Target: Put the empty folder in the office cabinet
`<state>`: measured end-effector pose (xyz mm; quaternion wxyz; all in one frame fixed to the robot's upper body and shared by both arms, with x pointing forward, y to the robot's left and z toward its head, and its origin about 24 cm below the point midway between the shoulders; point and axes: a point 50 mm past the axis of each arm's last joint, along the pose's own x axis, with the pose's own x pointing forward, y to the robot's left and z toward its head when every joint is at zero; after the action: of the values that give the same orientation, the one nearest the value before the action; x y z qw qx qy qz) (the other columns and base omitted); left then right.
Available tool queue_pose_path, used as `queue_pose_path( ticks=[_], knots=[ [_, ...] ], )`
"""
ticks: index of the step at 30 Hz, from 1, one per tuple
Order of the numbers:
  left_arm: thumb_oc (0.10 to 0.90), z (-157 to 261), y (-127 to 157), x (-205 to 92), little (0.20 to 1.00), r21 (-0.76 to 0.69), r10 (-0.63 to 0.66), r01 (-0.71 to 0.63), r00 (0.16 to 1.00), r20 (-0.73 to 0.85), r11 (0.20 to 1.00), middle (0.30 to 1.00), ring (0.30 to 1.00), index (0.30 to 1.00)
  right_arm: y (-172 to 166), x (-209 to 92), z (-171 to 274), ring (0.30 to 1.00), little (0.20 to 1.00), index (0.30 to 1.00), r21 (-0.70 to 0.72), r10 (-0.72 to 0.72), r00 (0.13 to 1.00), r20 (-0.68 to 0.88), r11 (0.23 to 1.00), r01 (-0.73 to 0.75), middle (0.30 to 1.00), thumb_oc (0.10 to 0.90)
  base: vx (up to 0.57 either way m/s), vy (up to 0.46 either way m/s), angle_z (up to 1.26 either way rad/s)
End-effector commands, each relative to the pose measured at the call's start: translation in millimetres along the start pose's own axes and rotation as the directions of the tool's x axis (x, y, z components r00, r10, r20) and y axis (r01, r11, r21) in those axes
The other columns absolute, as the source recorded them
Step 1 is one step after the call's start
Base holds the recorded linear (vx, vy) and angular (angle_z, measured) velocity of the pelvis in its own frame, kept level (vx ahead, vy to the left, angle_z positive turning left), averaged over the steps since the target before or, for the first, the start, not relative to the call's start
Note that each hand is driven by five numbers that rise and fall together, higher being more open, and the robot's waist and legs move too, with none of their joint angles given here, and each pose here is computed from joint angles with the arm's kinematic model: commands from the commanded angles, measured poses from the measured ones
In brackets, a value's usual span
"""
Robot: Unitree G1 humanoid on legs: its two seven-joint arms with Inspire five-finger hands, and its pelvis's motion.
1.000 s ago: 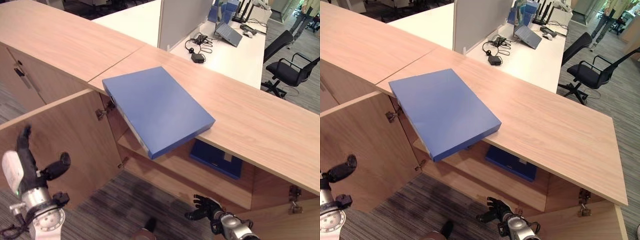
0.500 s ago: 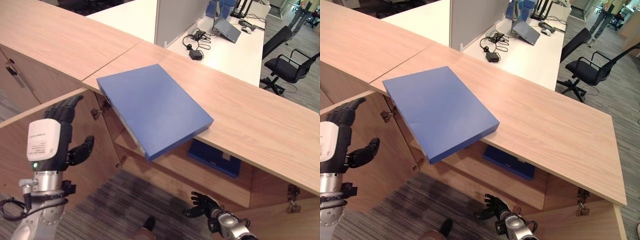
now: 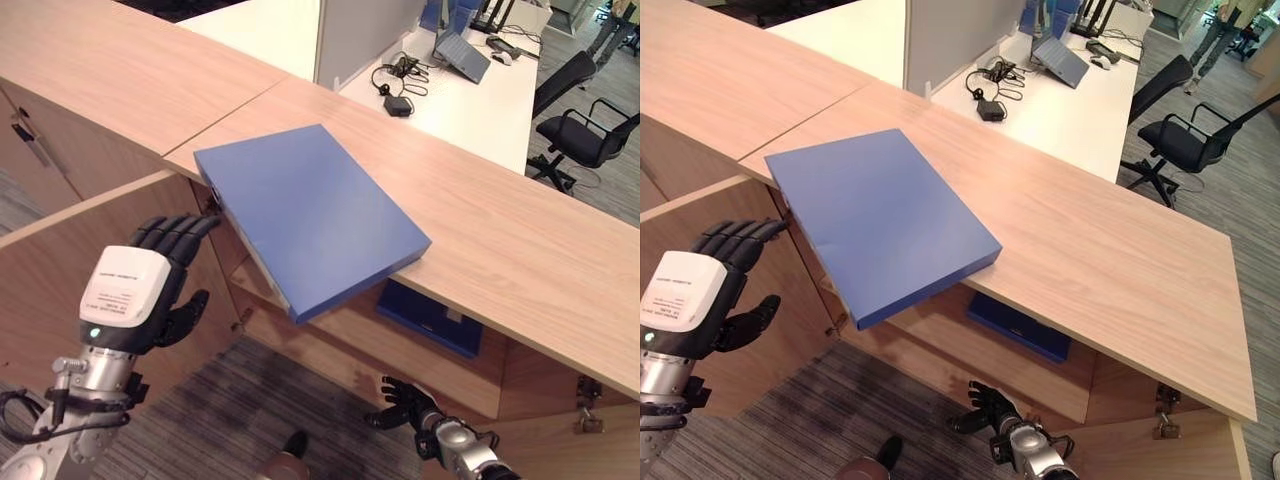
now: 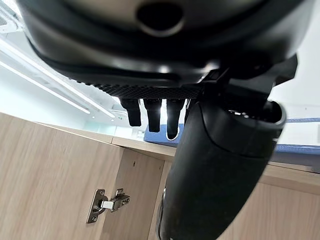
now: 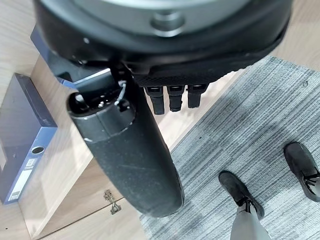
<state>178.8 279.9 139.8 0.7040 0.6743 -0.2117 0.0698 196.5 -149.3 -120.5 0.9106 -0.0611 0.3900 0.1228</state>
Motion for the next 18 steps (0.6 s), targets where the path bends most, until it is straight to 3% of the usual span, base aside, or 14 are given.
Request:
queue_pose_path(
  ticks=[1, 12, 18],
  knots=[
    [0.8, 11, 30, 16, 0.9, 0.046, 0.149, -0.156, 0.981, 0.128, 0.987, 0.9, 0.9, 0.9, -1, 5, 39, 0.9, 0.9, 0.9, -0.052, 0.01, 0.987, 0.158, 0.999, -0.002, 0.9, 0.8, 0.0, 0.0, 0.0],
    [0.8, -1, 29, 9, 0.9, 0.0, 0.3, -0.3, 0.953, -0.048, 0.954, 0.9, 0.9, 0.9, 0, 6, 35, 0.9, 0.9, 0.9, -0.049, -0.012, 0.992, 0.129, 0.999, 0.019, 0.9, 0.8, -0.02, 0.015, -0.01],
    [0.8, 7, 32, 17, 0.9, -0.034, 0.339, -0.34, 0.94, -0.021, 0.94, 0.9, 0.9, 0.9, 2, 7, 35, 0.9, 0.9, 0.9, -0.045, -0.012, 0.992, 0.126, 0.999, 0.018, 0.9, 0.8, 0.03, -0.022, 0.01]
  ],
)
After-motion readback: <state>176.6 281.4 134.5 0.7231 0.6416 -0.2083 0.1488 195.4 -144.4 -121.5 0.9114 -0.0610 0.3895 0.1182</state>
